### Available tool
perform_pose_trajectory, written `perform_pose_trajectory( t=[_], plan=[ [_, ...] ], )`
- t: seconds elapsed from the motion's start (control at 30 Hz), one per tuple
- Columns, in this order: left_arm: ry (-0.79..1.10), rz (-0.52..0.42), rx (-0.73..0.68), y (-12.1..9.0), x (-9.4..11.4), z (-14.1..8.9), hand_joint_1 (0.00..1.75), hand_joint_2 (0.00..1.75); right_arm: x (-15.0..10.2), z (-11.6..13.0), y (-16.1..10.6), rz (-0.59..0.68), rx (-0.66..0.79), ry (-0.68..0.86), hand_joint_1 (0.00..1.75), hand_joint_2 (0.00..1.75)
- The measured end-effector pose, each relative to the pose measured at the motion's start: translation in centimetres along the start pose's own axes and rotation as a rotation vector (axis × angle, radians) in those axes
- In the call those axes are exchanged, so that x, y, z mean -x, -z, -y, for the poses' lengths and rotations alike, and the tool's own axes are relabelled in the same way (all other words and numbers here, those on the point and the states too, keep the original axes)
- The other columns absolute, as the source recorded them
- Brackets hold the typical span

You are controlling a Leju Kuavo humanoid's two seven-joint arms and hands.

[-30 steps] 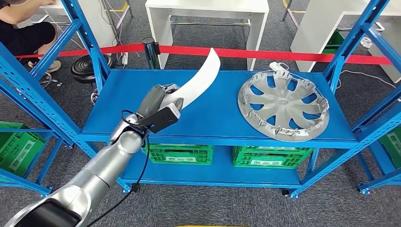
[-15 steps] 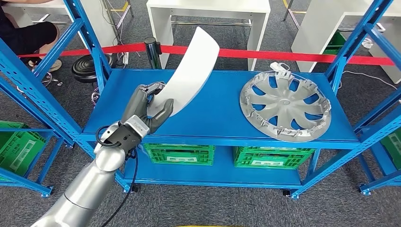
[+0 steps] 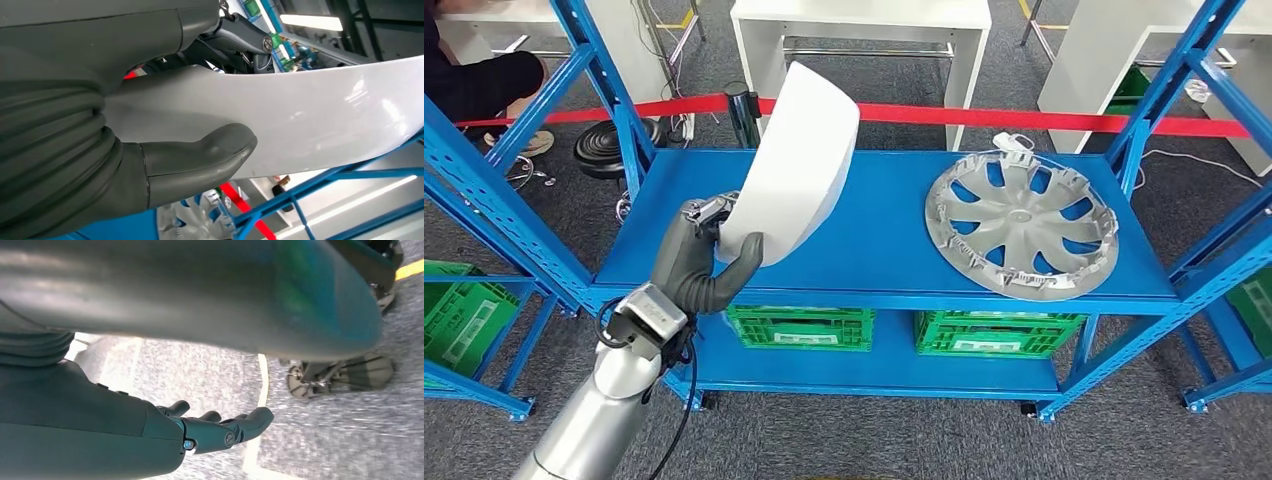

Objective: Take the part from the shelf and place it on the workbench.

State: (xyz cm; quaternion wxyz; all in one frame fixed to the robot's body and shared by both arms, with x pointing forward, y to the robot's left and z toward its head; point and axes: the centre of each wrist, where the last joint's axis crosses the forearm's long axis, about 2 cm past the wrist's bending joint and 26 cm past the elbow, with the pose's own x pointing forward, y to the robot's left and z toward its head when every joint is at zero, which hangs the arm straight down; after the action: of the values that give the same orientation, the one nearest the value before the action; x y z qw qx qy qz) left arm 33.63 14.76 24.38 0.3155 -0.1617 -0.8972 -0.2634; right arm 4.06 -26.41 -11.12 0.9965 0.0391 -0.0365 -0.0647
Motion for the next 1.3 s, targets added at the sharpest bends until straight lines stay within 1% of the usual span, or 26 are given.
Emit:
perform_pose_trajectory(
  t=[0.13,0.33,0.6,0.73,0.9,1.3],
  plan=[
    [0.012,0.017,-0.011,-0.4,-0.7,-0.8,1.75,1.75,0.0,0.0,0.0,0.013,-0.012,-0.017,0.0,0.0],
    [0.023,0.003,-0.027,-1.6,-1.0,-1.2,1.75,1.75,0.0,0.2,0.0,0.011,-0.018,-0.039,0.0,0.0],
    [0.035,0.019,-0.04,-1.6,-1.4,-1.8,1.75,1.75,-0.1,0.2,0.0,-0.001,-0.031,-0.045,0.0,0.0],
    [0.034,0.013,-0.05,-1.7,-1.2,-1.9,1.75,1.75,-0.1,0.4,0.0,0.001,-0.037,-0.041,0.0,0.0],
    [0.018,-0.012,-0.067,-2.6,-0.5,-2.1,1.75,1.75,-0.2,0.6,0.0,0.019,-0.052,-0.028,0.0,0.0],
    [0.029,-0.044,-0.078,-3.2,0.5,-2.8,1.75,1.75,-0.4,0.8,0.0,0.019,-0.049,-0.018,0.0,0.0]
  ],
)
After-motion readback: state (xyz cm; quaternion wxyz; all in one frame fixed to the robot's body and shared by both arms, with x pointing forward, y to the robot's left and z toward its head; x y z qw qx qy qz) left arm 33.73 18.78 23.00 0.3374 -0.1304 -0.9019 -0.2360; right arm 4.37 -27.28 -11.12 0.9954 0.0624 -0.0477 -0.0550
